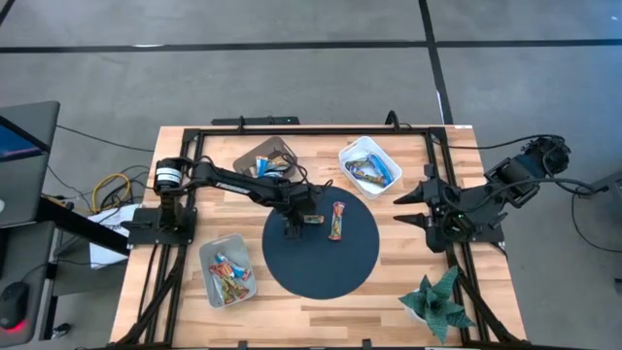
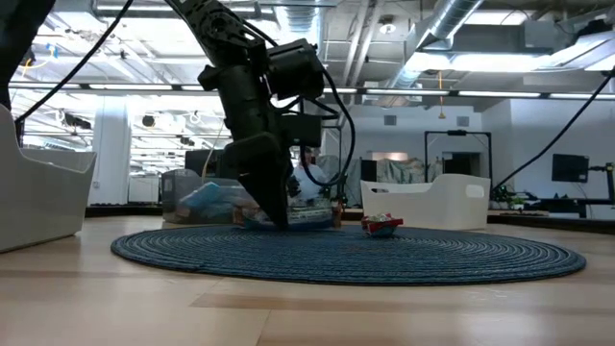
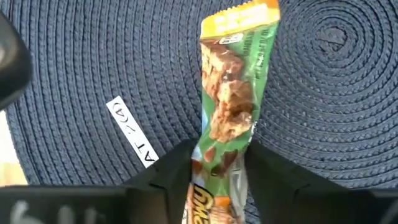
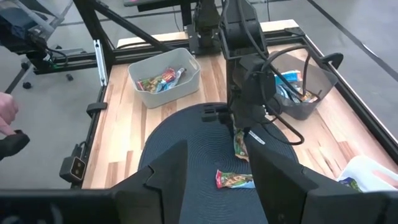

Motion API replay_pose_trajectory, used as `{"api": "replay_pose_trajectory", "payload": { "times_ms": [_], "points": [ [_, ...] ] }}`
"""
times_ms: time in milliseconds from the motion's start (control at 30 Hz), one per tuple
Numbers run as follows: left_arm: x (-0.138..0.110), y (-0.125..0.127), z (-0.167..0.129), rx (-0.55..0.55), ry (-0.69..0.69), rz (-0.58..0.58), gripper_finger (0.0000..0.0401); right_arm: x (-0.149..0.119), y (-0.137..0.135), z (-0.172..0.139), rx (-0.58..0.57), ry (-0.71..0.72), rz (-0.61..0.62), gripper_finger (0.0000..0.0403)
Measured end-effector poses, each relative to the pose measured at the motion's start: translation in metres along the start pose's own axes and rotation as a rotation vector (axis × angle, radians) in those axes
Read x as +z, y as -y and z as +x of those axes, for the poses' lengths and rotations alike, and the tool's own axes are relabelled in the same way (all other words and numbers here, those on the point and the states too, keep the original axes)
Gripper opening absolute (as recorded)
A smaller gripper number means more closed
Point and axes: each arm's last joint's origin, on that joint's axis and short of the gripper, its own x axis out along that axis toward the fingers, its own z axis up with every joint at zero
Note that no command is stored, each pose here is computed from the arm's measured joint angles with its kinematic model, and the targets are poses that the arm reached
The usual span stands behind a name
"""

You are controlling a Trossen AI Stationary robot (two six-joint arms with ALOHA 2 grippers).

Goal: Pick and place Granola Bars by type
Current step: Put the yellow granola bar into the black bin

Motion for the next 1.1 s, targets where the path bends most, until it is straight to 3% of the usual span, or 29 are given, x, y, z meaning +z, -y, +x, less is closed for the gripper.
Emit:
{"api": "replay_pose_trajectory", "payload": {
  "times_ms": [267, 500, 633, 767, 900, 1100],
  "points": [
    [0.0, 0.0, 0.0, 0.0, 0.001, -0.032, 0.0058, -0.001, 0.0, 0.0, -0.005, -0.004, -0.003, 0.0163],
    [0.009, -0.001, -0.015, 0.005, 0.046, -0.1, 0.0053, -0.001, 0.001, 0.0, -0.023, -0.001, -0.007, 0.0163],
    [0.018, -0.003, -0.033, 0.078, 0.079, -0.11, 0.0055, -0.002, 0.002, 0.0, -0.04, -0.007, -0.014, 0.0163],
    [0.017, -0.015, -0.057, 0.217, 0.07, -0.139, 0.0056, -0.002, 0.002, 0.0, -0.05, -0.002, -0.014, 0.0163],
    [0.007, -0.036, -0.087, 0.343, 0.039, -0.199, 0.0056, -0.002, 0.002, 0.0, -0.051, -0.004, -0.015, 0.0163],
    [-0.017, -0.073, -0.123, 0.429, -0.039, -0.321, 0.0056, -0.002, 0.002, 0.0, -0.051, -0.004, -0.015, 0.0163]
  ]
}}
